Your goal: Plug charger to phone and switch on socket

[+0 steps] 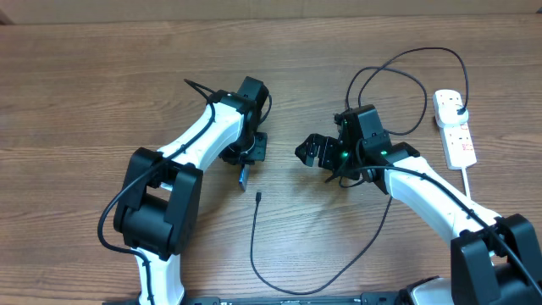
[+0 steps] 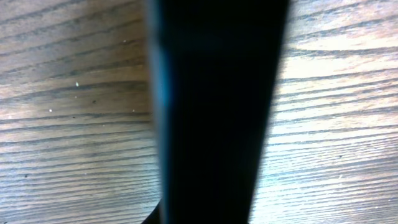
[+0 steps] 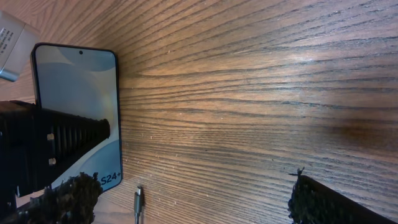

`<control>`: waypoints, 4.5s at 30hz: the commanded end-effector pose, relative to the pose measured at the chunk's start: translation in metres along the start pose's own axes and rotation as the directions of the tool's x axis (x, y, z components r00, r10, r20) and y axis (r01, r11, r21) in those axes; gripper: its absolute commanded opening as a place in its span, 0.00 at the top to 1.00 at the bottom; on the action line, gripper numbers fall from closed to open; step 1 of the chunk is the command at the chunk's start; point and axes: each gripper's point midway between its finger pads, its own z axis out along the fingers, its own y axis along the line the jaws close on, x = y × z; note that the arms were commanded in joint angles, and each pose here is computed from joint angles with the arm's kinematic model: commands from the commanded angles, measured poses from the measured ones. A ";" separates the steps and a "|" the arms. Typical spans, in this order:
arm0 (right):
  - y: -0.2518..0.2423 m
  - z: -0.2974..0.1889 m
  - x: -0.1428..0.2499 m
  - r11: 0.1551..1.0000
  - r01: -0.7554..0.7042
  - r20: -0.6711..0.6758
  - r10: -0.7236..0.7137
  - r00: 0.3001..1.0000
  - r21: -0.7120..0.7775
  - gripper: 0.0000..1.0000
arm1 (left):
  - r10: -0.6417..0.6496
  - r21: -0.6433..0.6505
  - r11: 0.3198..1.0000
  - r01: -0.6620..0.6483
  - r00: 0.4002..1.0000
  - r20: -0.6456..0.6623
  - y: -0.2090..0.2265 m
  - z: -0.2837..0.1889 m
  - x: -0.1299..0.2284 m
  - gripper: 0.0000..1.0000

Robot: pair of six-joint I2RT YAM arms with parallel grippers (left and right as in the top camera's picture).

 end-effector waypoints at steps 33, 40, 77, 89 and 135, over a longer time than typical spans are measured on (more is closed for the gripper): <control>0.002 -0.003 -0.006 1.000 0.010 0.020 -0.010 1.000 -0.001 0.00 | -0.103 0.467 0.727 0.503 0.752 -0.651 -0.069 -0.140 0.081 0.96; 0.002 -0.003 -0.006 1.000 0.009 0.020 -0.009 1.000 -0.001 0.00 | -0.071 0.510 0.680 0.526 0.740 -0.669 -0.085 -0.149 0.081 0.96; 0.002 -0.003 -0.006 1.000 0.009 0.021 -0.009 1.000 -0.001 0.00 | -0.141 0.428 0.552 0.715 0.587 -0.797 -0.104 -0.169 0.075 0.96; 0.002 -0.003 -0.006 1.000 0.009 0.020 -0.009 1.000 -0.001 0.00 | -0.146 0.424 0.561 0.710 0.590 -0.794 -0.103 -0.167 0.076 0.96; 0.002 -0.003 -0.006 1.000 0.010 0.021 -0.010 1.000 -0.001 0.00 | -0.152 0.403 0.868 0.289 0.929 -0.338 -0.049 -0.088 0.026 0.96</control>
